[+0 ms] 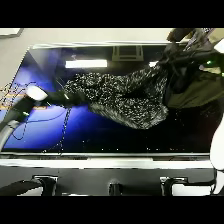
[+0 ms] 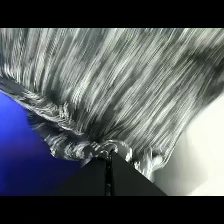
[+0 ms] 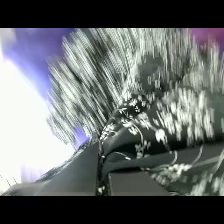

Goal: Fold the clothes and pants, and hang the long-sleeved shirts on hangers.

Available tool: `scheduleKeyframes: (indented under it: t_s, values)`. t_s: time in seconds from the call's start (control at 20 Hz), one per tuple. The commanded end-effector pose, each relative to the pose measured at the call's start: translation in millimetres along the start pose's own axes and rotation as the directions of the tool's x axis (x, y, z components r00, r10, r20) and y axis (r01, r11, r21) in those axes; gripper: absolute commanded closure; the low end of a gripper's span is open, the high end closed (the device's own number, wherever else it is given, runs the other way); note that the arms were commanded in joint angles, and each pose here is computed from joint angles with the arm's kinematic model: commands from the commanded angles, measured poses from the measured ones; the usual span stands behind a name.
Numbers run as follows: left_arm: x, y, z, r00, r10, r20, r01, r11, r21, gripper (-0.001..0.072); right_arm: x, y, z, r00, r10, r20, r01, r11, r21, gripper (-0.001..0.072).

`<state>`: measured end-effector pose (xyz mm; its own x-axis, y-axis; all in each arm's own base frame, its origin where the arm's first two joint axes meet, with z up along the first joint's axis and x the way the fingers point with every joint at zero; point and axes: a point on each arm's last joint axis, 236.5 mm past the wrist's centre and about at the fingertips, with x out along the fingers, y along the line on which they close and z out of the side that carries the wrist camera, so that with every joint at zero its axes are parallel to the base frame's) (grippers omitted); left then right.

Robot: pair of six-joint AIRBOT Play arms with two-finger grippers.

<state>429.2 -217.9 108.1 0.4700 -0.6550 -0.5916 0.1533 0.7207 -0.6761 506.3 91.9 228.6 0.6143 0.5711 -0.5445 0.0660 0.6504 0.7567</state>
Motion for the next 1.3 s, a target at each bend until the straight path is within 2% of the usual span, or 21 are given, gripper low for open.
scheduleKeyframes:
  t_s: [0.0, 0.1, 0.2, 0.4, 0.6, 0.7, 0.8, 0.9, 1.05, 1.15, 1.25]
  values:
    - [-132.7, -82.5, 108.6, 0.939, -0.056, 0.340, -0.035, 0.966, 0.256, 0.0691, -82.3, 55.8, 65.0, 0.924, 0.141, 0.355, -0.127, 0.990, -0.062, 0.0685]
    - [-217.2, -141.5, 135.5, 0.852, -0.149, 0.501, -0.051, 0.930, 0.363, 0.0690, -160.5, 90.7, 80.7, 0.821, 0.210, 0.530, -0.159, 0.977, -0.141, 0.0685]
    - [-297.7, -195.2, 135.4, 0.748, -0.246, 0.616, -0.077, 0.890, 0.450, 0.0690, -233.8, 127.7, 68.7, 0.721, 0.276, 0.635, -0.147, 0.957, -0.249, 0.0685]
    - [-426.4, -263.7, 95.1, 0.516, -0.395, 0.760, -0.152, 0.831, 0.535, 0.0690, -360.2, 206.1, -18.2, 0.538, 0.422, 0.730, 0.036, 0.853, -0.520, 0.0685]
    - [-499.1, -273.9, 48.3, 0.381, -0.374, 0.845, -0.240, 0.843, 0.481, 0.0690, -447.9, 249.2, -106.8, 0.358, 0.527, 0.771, 0.210, 0.759, -0.617, 0.0685]
    - [-525.8, -272.7, 32.0, 0.319, -0.354, 0.879, -0.268, 0.856, 0.442, 0.0690, -486.3, 258.5, -130.1, 0.239, 0.558, 0.795, 0.240, 0.759, -0.605, 0.0685]
    - [-540.4, -270.5, 23.5, 0.282, -0.338, 0.898, -0.302, 0.857, 0.418, 0.0690, -507.9, 262.1, -136.9, 0.160, 0.572, 0.804, 0.230, 0.771, -0.594, 0.0685]
    - [-540.7, -268.5, 25.6, 0.279, -0.330, 0.902, -0.313, 0.857, 0.410, 0.0690, -507.3, 260.5, -129.7, 0.154, 0.566, 0.810, 0.213, 0.781, -0.587, 0.0685]
    - [-525.5, -260.1, 52.5, 0.288, -0.311, 0.906, -0.305, 0.867, 0.395, 0.0690, -478.5, 244.9, -89.8, 0.224, 0.510, 0.831, 0.171, 0.818, -0.549, 0.0685]
    - [-498.9, -244.0, 88.1, 0.316, -0.275, 0.908, -0.295, 0.881, 0.370, 0.0690, -436.5, 220.5, -43.8, 0.325, 0.432, 0.841, 0.120, 0.863, -0.490, 0.0685]
    - [-449.7, -213.2, 133.7, 0.392, -0.202, 0.897, -0.296, 0.896, 0.331, 0.0690, -375.4, 192.0, 2.5, 0.467, 0.366, 0.805, 0.024, 0.905, -0.425, 0.0685]
